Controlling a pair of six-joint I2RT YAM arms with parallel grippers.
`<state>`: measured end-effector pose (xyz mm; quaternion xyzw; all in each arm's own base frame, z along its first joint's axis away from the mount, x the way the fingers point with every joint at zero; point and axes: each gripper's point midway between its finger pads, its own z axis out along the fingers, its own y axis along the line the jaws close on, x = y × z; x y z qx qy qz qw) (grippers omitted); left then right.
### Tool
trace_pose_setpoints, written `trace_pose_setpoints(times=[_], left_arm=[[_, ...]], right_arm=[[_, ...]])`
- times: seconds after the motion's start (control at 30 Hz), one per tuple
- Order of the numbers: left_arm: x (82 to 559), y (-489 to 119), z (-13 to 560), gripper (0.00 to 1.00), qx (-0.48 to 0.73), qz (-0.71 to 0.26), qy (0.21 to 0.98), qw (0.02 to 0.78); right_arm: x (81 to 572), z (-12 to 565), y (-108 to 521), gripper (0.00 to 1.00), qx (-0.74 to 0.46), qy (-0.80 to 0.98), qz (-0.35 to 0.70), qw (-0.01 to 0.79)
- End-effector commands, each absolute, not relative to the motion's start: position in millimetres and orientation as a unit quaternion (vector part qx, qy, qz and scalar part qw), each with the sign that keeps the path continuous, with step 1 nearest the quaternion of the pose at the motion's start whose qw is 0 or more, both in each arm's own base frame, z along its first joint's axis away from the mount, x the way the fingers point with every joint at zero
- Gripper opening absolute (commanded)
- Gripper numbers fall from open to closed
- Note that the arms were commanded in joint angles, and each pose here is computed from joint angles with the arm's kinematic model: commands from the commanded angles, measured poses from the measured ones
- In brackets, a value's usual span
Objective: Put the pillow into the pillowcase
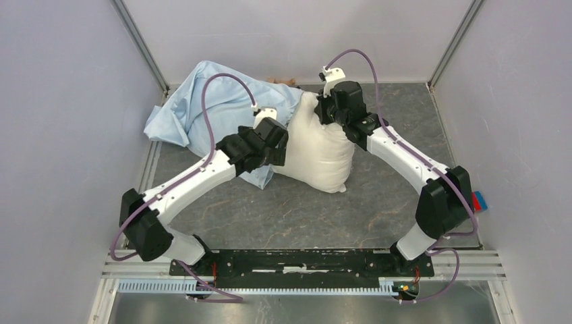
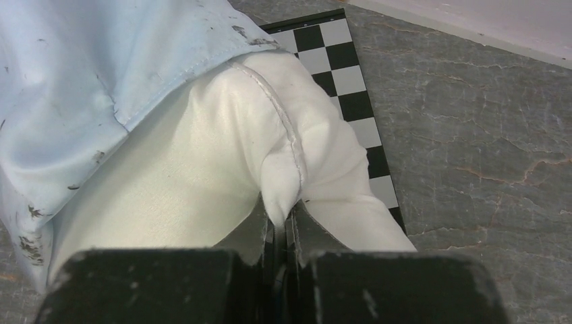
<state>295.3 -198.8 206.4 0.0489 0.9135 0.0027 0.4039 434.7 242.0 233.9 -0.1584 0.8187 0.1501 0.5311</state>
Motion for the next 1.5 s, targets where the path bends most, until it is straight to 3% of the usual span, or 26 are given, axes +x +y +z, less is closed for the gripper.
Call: trace_pose_setpoints(times=[0.0, 0.1, 0.17, 0.33, 0.4, 0.53, 0.63, 0.8, 1.0, 1.2, 1.23, 1.3, 1.4, 1.43, 1.47], left_arm=[[321, -217, 192, 1.0, 0.022, -0.013, 0.901, 0.433], [336, -206, 186, 0.99, 0.0, 0.029, 0.902, 0.431], [346, -187, 186, 0.94, -0.023, 0.073, 0.896, 0.437], [363, -169, 188, 0.7, -0.036, 0.083, 0.888, 0.45], [368, -167, 184, 0.51, -0.031, 0.085, 0.891, 0.445], [376, -176, 186, 0.18, -0.029, 0.066, 0.892, 0.447], [379, -185, 193, 0.03, -0.031, 0.045, 0.892, 0.448], [382, -199, 208, 0.02, -0.024, 0.012, 0.894, 0.448], [381, -210, 222, 0.03, -0.001, 0.003, 0.894, 0.448], [374, -219, 243, 0.02, 0.017, -0.011, 0.89, 0.456], [371, -222, 252, 0.02, 0.022, -0.011, 0.887, 0.46], [364, -229, 272, 0.02, 0.032, -0.017, 0.881, 0.472], [344, -256, 313, 0.02, 0.056, -0.054, 0.866, 0.495], [334, -268, 326, 0.03, 0.071, -0.064, 0.859, 0.503], [326, -282, 344, 0.02, 0.082, -0.081, 0.85, 0.514]], right_arm=[[439, 228, 250, 0.07, -0.151, 0.834, 0.146, 0.509], [447, 238, 251, 0.14, -0.146, 0.834, 0.138, 0.513], [452, 246, 250, 0.25, -0.142, 0.834, 0.131, 0.516], [445, 270, 230, 0.81, -0.126, 0.832, 0.098, 0.532], [436, 283, 217, 0.97, -0.116, 0.826, 0.086, 0.544], [403, 293, 193, 0.98, -0.097, 0.823, 0.084, 0.554], [373, 270, 173, 0.98, -0.08, 0.827, 0.083, 0.55], [346, 262, 144, 0.98, -0.059, 0.821, 0.07, 0.563], [322, 217, 165, 0.98, -0.069, 0.825, 0.155, 0.539], [338, 182, 203, 0.98, -0.082, 0.821, 0.223, 0.52], [342, 181, 212, 0.98, -0.09, 0.819, 0.236, 0.515], [351, 189, 228, 0.81, -0.099, 0.813, 0.262, 0.511], [361, 235, 254, 0.27, -0.108, 0.787, 0.299, 0.528], [363, 250, 262, 0.12, -0.111, 0.783, 0.302, 0.533], [362, 272, 272, 0.03, -0.119, 0.772, 0.306, 0.544]])
